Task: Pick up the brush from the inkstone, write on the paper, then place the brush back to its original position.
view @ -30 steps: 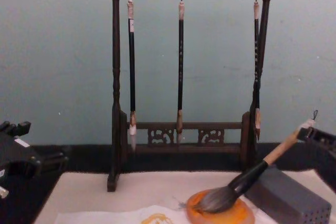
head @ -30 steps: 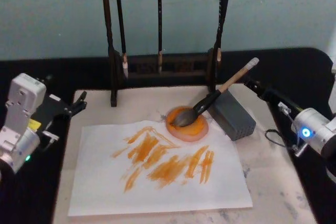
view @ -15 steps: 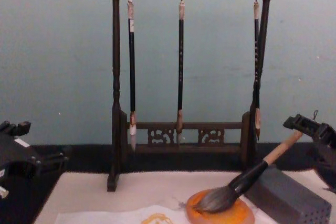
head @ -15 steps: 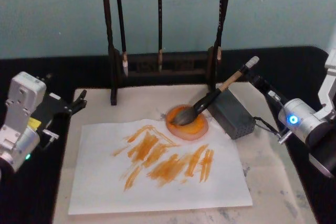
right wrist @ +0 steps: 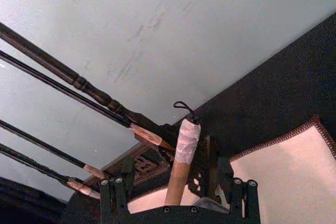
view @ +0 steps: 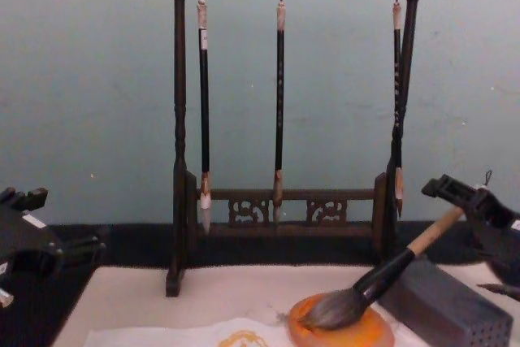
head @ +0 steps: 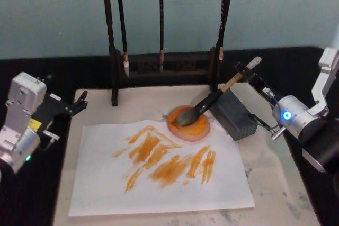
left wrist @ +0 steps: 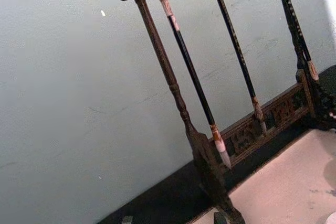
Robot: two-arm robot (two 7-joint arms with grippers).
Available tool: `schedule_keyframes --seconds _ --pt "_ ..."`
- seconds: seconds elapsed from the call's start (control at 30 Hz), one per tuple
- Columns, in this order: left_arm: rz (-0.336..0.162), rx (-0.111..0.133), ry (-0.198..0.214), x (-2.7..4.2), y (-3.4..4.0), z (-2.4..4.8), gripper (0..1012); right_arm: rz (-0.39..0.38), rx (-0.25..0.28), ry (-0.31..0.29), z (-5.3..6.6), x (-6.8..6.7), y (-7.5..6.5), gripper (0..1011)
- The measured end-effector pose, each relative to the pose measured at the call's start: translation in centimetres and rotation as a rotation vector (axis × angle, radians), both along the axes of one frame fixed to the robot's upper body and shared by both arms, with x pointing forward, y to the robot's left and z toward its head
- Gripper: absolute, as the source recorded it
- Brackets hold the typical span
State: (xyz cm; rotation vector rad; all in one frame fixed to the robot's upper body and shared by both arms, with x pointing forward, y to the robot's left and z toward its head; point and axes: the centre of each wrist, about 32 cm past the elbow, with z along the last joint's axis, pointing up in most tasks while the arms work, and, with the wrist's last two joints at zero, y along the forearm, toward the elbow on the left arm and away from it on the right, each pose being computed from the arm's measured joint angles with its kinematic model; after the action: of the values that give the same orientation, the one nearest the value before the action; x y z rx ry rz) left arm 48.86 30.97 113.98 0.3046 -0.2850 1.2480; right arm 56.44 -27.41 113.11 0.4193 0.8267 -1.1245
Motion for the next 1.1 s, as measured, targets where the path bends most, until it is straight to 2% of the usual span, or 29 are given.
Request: schedule_keyframes --seconds 0.33,0.77,1.03,1.07,1.1 --pt "0.0 0.0 0.0 0.0 0.0 0.0 1001 0.003 -0.014 0.003 -0.2 0.48 0.18 1000" --pt "0.0 0.0 0.0 0.0 0.0 0.0 1001 0.002 -0.013 0.003 -0.2 0.46 0.15 1000" --pt "0.0 0.0 0.0 0.0 0.0 0.0 1001 0.002 -0.011 0.004 -0.21 0.45 0.17 860" --pt "0.0 0.0 0.0 0.0 0.0 0.0 1001 0.002 -0.011 0.004 -0.21 0.44 0.17 799" --pt "0.0 0.0 0.0 0.0 0.0 0.0 1001 0.002 -0.011 0.004 -0.21 0.44 0.17 785"
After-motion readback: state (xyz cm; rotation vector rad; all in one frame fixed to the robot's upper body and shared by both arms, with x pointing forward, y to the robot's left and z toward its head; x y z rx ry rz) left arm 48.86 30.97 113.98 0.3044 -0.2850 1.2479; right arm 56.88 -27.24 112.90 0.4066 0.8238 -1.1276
